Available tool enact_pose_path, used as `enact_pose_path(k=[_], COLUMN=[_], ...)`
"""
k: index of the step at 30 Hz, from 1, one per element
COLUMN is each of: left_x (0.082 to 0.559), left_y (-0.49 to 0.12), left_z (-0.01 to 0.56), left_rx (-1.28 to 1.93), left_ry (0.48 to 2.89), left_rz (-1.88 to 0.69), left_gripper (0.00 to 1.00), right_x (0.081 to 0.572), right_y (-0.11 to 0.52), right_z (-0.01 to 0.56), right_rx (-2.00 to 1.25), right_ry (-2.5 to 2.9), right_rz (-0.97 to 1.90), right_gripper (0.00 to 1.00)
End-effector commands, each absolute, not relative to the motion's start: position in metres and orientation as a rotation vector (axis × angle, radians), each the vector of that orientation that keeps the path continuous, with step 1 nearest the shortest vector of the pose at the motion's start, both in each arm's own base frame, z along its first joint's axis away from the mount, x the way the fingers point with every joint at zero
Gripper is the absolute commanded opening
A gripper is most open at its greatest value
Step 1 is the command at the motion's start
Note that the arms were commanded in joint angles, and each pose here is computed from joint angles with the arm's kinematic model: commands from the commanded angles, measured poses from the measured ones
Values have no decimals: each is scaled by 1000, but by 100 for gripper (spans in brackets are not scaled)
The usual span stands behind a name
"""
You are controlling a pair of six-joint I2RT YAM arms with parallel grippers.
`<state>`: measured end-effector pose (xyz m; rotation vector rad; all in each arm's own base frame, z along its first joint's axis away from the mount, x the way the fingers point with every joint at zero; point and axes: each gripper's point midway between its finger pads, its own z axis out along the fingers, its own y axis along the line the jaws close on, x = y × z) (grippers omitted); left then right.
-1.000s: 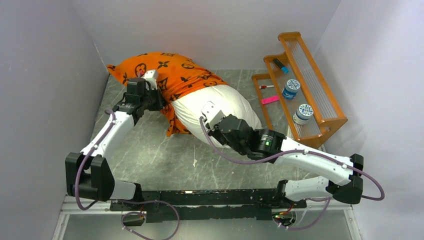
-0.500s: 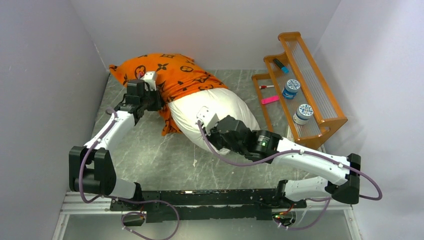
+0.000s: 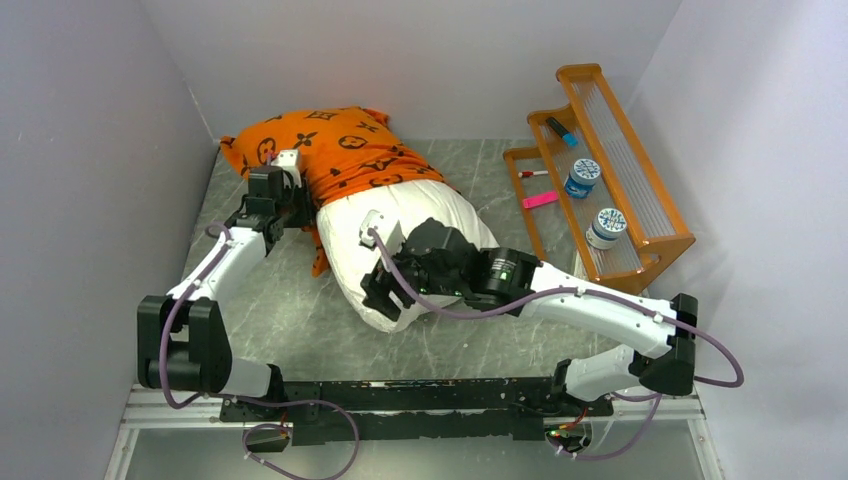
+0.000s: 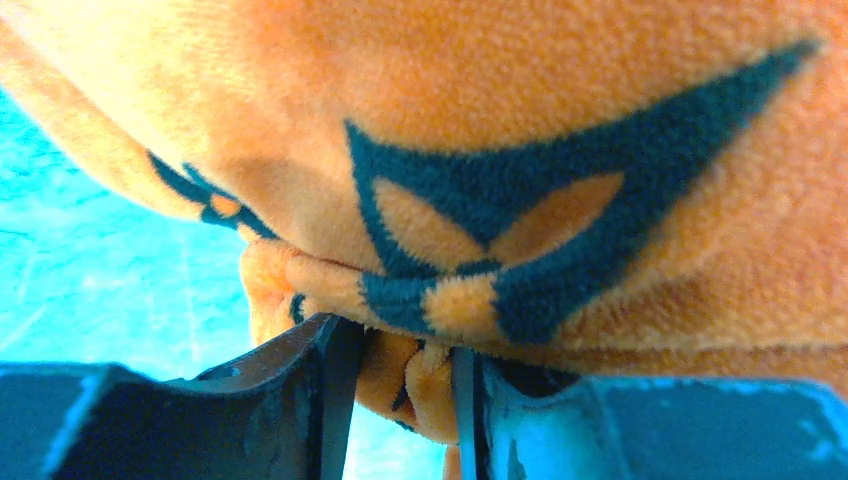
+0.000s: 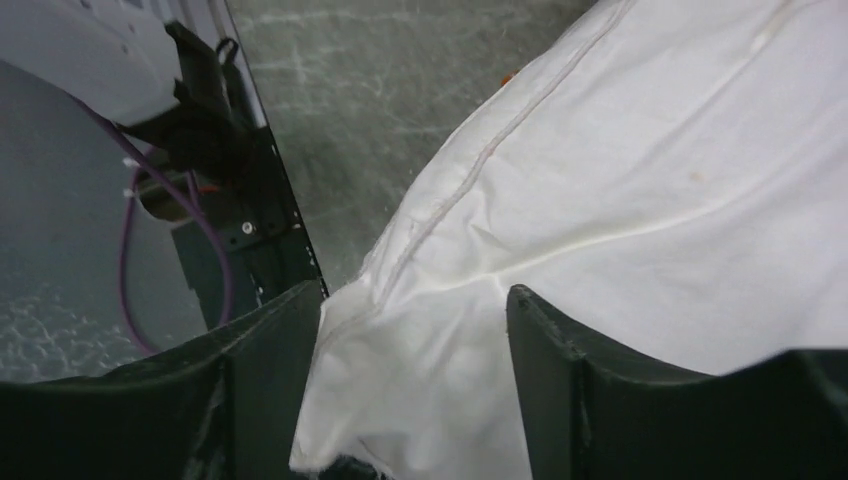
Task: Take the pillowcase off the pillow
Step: Remove the pillow from the pillowcase.
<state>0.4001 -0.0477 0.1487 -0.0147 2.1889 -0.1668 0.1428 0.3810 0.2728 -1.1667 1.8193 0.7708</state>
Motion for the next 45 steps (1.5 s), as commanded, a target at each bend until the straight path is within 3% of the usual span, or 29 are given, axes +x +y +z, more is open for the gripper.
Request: enact_pose_path(k=[1,10,14,22,31,45], left_x=[433,421,412,396,381,362], left_y=[-6,2,2,-6,-36,-141], left_z=[230,267,279,310,341,344], left_rx=[-91,-88,-74,-26,93,476], left_ry=[1879,1801,1792,1724,1664,1568], left_rz=[22,78,91,63,-89,-555], left_gripper=[45,77,84,87,88,91], right_x=[155,229,265,339,375,309], right_y=[379,351,327,276,278,317], right_z=[313,327,330,312,262,219], right_rx=[-1093,-872,-764,-441,-324,-520], right_ry=[1800,1866,1871,1942,2029,2098], right_rz=[810,800,832,950,1090,1413], right_gripper=[75,91,95,97,100,100])
